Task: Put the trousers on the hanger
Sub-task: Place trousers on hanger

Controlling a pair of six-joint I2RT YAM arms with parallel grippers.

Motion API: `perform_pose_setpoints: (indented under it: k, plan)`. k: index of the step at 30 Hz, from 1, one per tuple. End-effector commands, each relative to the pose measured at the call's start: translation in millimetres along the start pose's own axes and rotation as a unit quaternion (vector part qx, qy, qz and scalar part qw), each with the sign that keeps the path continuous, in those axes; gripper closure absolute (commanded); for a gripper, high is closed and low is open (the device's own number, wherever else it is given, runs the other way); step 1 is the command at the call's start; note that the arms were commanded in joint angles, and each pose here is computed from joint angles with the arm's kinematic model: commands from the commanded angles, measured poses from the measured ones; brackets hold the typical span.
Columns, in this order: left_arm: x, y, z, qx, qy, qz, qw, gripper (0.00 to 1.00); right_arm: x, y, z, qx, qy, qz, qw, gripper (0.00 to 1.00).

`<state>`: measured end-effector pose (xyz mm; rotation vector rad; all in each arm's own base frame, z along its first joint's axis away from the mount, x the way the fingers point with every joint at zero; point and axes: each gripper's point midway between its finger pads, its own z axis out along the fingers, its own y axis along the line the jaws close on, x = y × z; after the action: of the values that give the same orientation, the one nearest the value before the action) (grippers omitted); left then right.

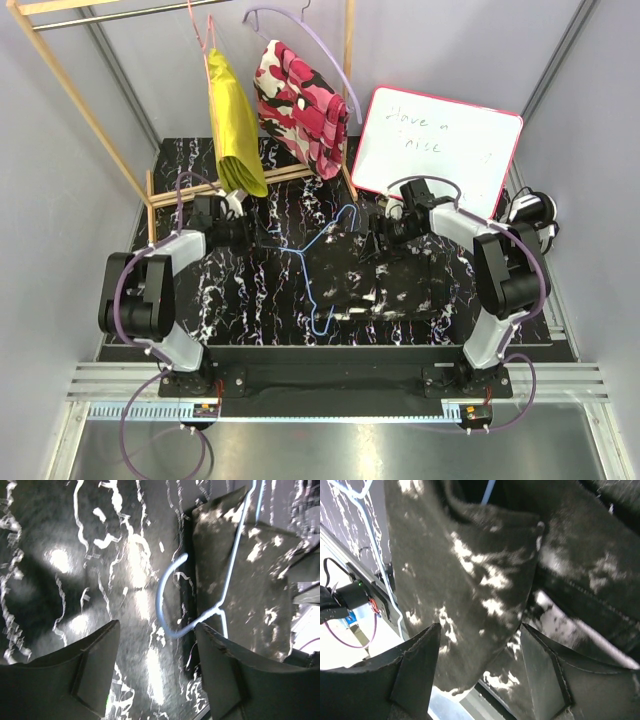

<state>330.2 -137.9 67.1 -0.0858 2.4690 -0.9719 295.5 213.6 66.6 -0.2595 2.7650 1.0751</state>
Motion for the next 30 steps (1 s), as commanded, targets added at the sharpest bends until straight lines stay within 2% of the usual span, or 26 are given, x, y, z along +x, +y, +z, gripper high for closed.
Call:
perform_pose_setpoints:
  k: [1, 3, 4, 7, 10, 11, 12, 13, 19, 23, 30]
  plan:
    - [-29, -21, 10, 0.054, -0.024, 0.009, 0.998, 0.4, -18, 7, 5, -0.025, -0.015, 0.005, 1.0, 0.3]
    - [-28, -20, 15, 0.06, -0.018, 0.004, 0.998, 0.46, -15, 9, 8, -0.036, -0.008, 0.018, 0.999, 0.32]
    - [-28, -20, 16, 0.061, -0.016, 0.003, 0.998, 0.53, -17, 10, 9, -0.04, -0.011, 0.021, 0.999, 0.33]
    - [-29, -18, 21, 0.061, -0.015, -0.003, 0.998, 0.63, -16, 18, 8, -0.062, -0.007, 0.024, 0.998, 0.45]
    - [-28, -17, 23, 0.064, -0.01, -0.013, 0.998, 0.79, -17, 31, 0, -0.086, -0.01, 0.018, 0.996, 0.68]
    - [-28, -18, 22, 0.066, -0.01, -0.013, 0.998, 0.9, -20, 37, -3, -0.094, -0.013, 0.009, 0.995, 0.78]
    - [-32, -21, 20, 0.066, -0.017, -0.007, 0.998, 0.95, -21, 49, -11, -0.117, -0.014, -0.004, 0.993, 1.0]
    - [-32, -21, 18, 0.064, -0.018, -0.006, 0.998, 1.0, -22, 54, -16, -0.127, -0.017, -0.012, 0.992, 1.0]
    - [-18, -36, -12, 0.062, -0.033, -0.024, 0.997, 1.0, -19, 103, -62, -0.197, -0.044, -0.065, 0.977, 1.0]
    - [-5, -42, -26, 0.053, -0.043, -0.065, 0.996, 1.0, -9, 126, -96, -0.223, -0.067, -0.085, 0.969, 1.0]
    - [-12, -60, -36, 0.026, -0.092, -0.11, 0.989, 1.0, -9, 163, -139, -0.253, -0.095, -0.103, 0.957, 1.0]
